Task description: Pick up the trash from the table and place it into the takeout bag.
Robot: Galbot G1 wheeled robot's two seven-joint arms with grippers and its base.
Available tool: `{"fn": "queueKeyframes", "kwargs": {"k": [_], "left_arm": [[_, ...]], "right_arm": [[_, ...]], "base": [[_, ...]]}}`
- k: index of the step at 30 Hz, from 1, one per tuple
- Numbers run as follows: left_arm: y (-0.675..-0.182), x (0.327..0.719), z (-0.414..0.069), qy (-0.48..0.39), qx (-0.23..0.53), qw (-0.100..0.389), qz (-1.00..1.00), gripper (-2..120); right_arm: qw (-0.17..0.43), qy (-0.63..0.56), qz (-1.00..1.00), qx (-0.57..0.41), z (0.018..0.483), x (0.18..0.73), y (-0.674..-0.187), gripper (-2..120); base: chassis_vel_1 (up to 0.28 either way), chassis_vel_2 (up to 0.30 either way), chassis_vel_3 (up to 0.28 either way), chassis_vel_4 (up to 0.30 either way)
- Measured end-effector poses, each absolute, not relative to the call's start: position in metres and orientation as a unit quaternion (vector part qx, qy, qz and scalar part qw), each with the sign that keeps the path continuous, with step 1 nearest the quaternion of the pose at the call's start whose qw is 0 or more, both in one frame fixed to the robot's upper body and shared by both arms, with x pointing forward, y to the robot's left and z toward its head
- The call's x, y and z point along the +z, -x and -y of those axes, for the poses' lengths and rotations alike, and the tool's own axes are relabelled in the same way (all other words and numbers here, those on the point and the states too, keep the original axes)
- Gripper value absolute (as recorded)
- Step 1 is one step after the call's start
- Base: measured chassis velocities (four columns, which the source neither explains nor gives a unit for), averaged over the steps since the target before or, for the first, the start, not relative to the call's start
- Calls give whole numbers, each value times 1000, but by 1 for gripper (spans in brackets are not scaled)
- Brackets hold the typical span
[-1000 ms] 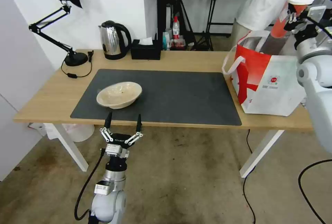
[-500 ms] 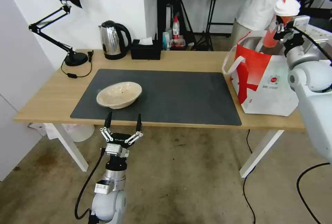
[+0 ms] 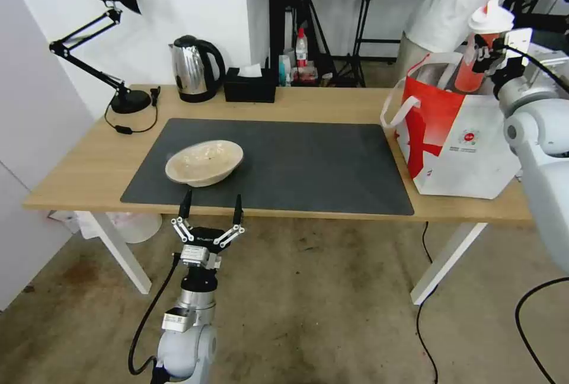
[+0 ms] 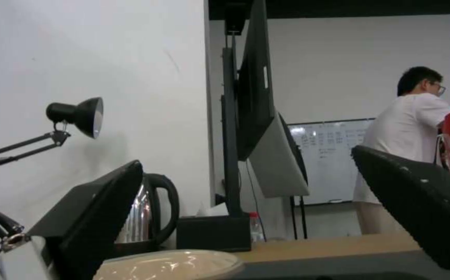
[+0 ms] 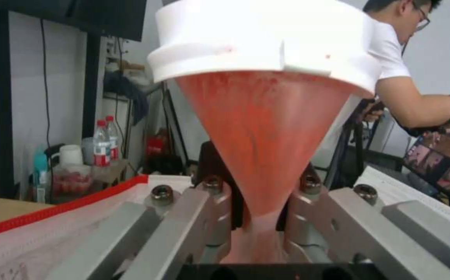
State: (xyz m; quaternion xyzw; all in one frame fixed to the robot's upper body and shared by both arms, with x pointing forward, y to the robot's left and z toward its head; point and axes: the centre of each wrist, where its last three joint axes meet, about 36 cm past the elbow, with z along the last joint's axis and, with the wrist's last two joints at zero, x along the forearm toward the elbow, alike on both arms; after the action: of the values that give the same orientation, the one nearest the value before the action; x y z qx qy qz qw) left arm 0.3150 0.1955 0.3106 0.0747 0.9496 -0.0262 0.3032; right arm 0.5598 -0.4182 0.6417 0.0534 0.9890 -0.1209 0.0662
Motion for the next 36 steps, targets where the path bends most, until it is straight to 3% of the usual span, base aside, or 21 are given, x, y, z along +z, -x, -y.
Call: {"fn": "queueKeyframes", "kwargs": {"k": [16,33,36], "left_arm": [[-314,310,-196,-74,-24,302,-950,100],[-313,311,-197,-71,-23,302,-950,100],[-314,311,-197,-71,-23,302,-950,100]], "right_arm": [[-41,-57,-992,-109,411,689,-545,7],[-46,-62,-991,-108,413,694,-548,7],[-48,-58,-990,-116,414,694,-546,17]], "base": [[0,0,0,0],[0,0,0,0],[0,0,0,0]]}}
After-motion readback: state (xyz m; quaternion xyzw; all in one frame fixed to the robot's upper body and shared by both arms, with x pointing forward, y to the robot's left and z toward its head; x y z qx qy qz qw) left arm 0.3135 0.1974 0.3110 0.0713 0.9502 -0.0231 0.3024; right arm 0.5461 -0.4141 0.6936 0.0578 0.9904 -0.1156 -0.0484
